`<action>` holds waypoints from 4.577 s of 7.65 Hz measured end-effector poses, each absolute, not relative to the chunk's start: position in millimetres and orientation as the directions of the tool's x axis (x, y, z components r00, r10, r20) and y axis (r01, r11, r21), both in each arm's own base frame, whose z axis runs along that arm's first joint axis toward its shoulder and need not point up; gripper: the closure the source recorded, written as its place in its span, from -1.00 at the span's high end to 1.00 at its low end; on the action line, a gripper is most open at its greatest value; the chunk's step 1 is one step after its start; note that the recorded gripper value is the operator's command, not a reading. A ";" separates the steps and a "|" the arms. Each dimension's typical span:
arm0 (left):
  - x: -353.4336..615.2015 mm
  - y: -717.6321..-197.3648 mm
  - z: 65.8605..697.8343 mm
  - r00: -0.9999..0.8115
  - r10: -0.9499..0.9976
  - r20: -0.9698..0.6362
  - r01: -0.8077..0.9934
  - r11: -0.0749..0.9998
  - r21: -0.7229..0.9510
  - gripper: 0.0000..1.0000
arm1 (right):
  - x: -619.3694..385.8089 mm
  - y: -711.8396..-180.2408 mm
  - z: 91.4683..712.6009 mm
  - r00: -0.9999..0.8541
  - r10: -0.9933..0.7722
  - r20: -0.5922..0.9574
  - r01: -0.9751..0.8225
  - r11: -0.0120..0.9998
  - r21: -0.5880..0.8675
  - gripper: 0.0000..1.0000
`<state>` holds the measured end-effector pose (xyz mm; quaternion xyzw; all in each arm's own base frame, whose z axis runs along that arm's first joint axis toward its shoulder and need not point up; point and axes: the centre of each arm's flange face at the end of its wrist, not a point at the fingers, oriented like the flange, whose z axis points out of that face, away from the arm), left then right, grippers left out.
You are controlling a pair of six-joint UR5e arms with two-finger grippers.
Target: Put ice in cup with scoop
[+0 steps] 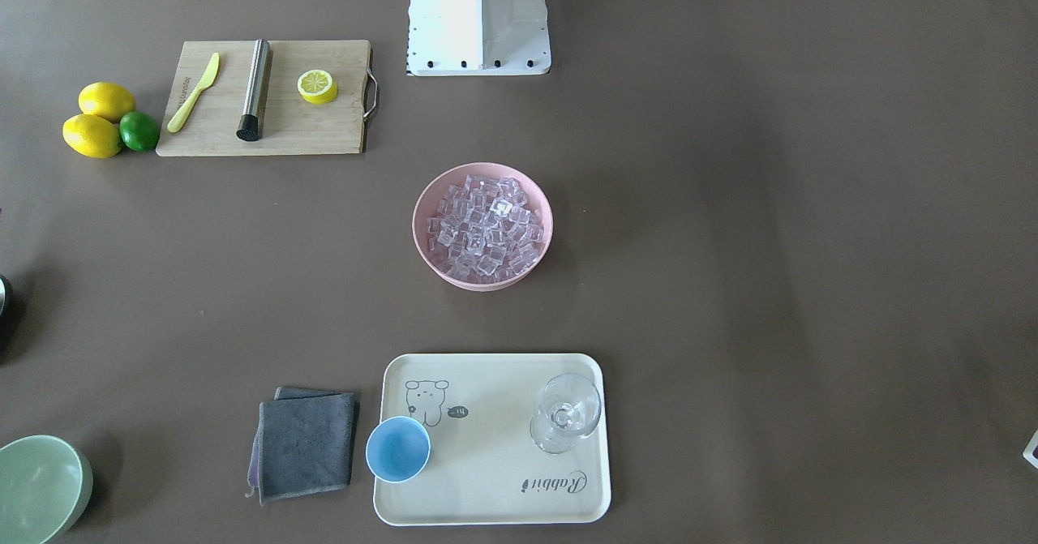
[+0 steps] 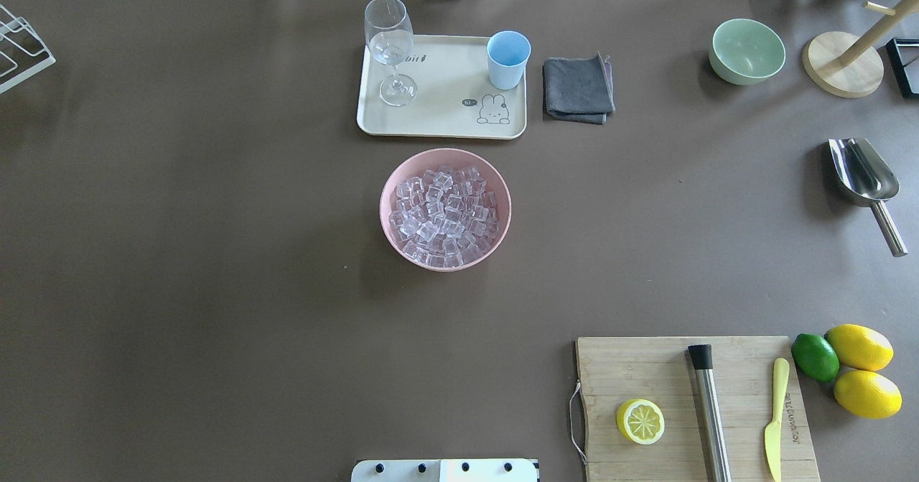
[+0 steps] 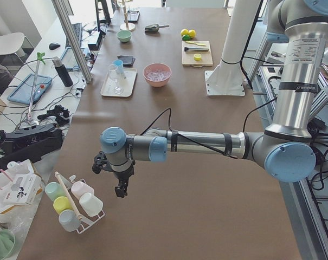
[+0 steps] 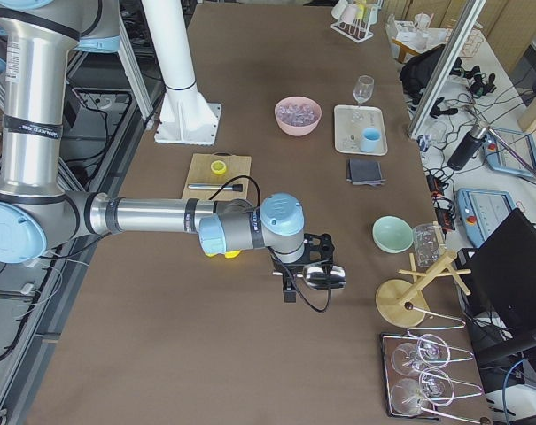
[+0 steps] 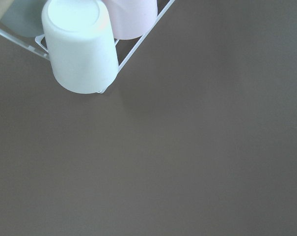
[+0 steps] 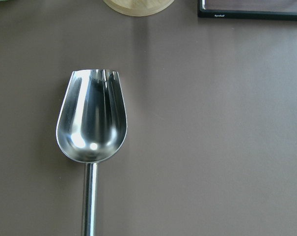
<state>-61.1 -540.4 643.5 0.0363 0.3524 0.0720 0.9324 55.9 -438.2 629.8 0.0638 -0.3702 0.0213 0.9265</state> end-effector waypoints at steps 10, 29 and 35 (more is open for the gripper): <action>41.8 -561.0 616.3 0.529 0.727 -0.438 -0.495 0.683 0.537 0.99 | -97.3 -417.7 662.8 0.715 0.083 0.694 -0.256 0.955 0.150 0.82; 413.6 -484.6 331.8 -0.079 0.997 0.009 -0.285 -0.032 0.958 0.99 | -156.1 -411.4 396.9 0.546 -0.517 0.660 0.161 0.837 0.523 -1.00; 492.8 -439.1 296.7 0.085 0.996 -0.011 -0.306 0.036 0.951 0.99 | -256.7 -440.5 246.6 0.452 -0.792 0.411 0.536 0.609 0.585 -1.00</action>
